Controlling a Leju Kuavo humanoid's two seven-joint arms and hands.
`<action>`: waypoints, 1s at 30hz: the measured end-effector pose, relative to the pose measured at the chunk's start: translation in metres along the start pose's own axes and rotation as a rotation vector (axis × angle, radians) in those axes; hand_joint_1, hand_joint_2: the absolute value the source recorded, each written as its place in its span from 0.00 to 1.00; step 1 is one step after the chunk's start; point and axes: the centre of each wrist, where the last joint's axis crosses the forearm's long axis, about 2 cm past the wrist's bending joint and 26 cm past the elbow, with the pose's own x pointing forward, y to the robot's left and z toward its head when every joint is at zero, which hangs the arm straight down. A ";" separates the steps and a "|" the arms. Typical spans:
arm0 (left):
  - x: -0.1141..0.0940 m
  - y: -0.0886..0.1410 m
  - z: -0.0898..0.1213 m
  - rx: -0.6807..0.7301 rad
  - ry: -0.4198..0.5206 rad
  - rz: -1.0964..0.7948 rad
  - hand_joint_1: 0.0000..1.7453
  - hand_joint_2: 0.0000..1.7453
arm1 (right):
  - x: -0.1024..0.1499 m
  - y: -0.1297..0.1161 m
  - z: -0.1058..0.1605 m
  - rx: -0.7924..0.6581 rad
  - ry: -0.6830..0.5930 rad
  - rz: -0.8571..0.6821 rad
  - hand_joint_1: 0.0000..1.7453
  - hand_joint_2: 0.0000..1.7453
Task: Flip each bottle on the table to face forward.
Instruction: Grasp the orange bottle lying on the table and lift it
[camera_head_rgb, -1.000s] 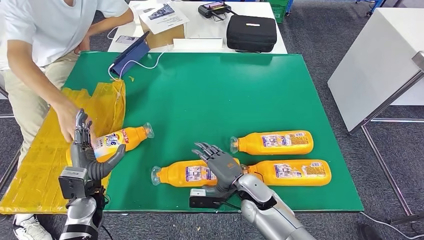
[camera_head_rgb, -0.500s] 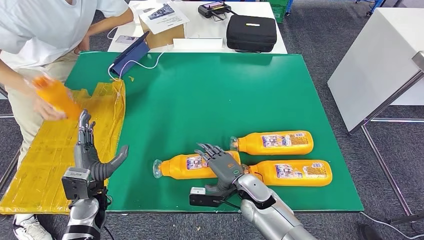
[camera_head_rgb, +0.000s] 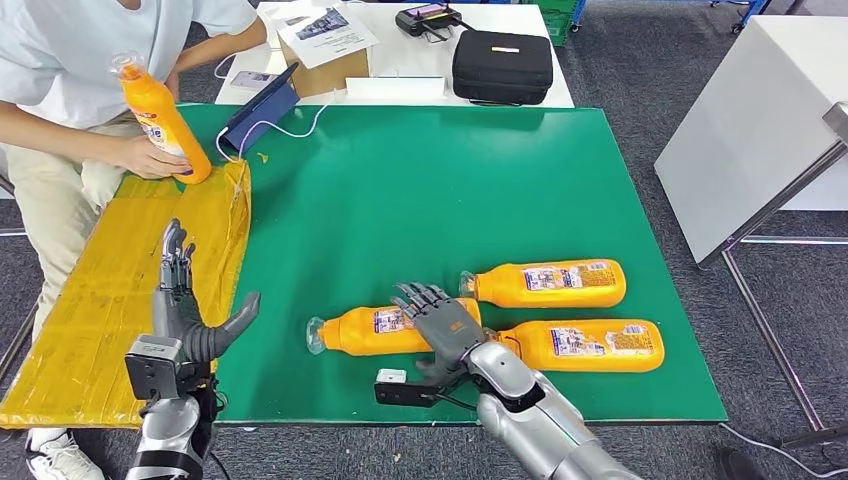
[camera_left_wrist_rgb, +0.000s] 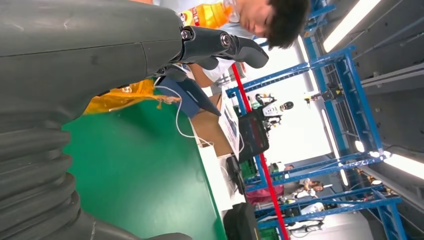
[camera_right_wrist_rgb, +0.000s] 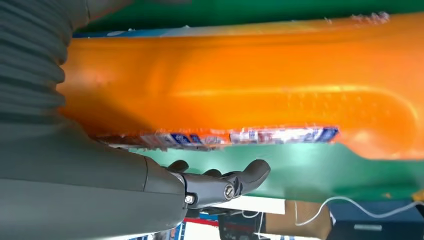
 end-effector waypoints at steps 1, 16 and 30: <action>0.000 0.000 0.000 0.000 0.001 0.002 0.00 1.00 | -0.001 0.000 -0.001 0.008 0.004 0.003 0.94 1.00; -0.004 -0.007 0.002 -0.014 0.031 0.046 0.00 1.00 | -0.018 -0.004 -0.018 0.107 0.042 0.075 1.00 1.00; -0.006 -0.011 0.003 -0.039 0.090 0.131 0.00 1.00 | 0.014 -0.014 0.004 -0.344 -0.104 -0.426 0.99 1.00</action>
